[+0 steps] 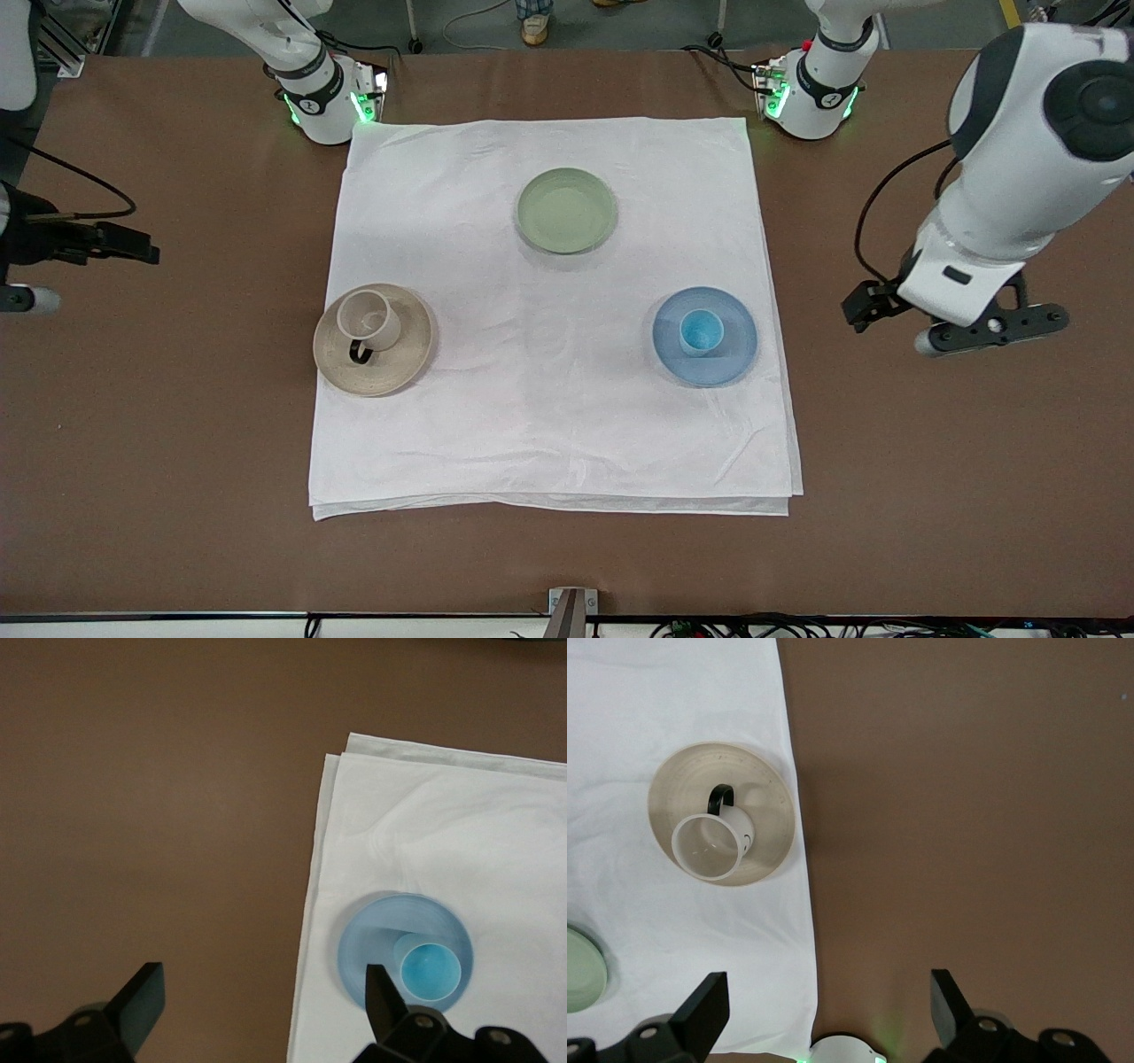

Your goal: Place blue cup in blue plate and white mug in gray plate

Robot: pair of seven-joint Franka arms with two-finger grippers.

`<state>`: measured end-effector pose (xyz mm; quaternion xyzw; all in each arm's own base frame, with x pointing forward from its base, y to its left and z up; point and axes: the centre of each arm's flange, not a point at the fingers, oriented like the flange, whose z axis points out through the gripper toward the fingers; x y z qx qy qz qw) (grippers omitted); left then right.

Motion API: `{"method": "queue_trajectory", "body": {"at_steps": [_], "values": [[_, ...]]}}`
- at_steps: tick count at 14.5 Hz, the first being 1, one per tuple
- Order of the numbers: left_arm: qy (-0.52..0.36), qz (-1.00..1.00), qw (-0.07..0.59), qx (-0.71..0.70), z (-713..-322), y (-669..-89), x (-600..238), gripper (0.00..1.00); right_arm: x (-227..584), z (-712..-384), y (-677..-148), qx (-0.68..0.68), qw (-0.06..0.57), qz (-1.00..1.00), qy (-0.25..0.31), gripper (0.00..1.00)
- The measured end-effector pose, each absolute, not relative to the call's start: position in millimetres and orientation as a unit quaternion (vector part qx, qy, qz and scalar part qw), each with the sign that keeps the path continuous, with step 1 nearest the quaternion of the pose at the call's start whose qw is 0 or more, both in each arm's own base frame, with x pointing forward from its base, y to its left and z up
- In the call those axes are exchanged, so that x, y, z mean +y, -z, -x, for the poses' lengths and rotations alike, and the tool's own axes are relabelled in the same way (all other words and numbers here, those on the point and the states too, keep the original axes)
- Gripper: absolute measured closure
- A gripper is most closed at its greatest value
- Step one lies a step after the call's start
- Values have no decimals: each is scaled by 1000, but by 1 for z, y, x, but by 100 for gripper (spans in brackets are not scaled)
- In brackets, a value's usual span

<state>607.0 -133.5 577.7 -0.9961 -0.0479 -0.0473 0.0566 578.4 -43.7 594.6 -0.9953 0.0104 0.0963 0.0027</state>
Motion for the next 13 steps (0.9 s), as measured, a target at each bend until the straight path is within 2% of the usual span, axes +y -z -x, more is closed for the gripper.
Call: {"method": "queue_trajectory", "body": {"at_steps": [2, 7, 13], "values": [[38, 997, 64, -18, -595, -603, -103, 0, -49, -577, -612, 15, 1, 996, -84, 0], [11, 999, 46, 5, -549, -654, -71, 0, -44, -581, -605, 11, 0, 996, -90, 0], [-1, 1000, 27, -3, -516, -661, -50, 0, -37, -568, -617, 3, 5, 996, -90, 0]]}}
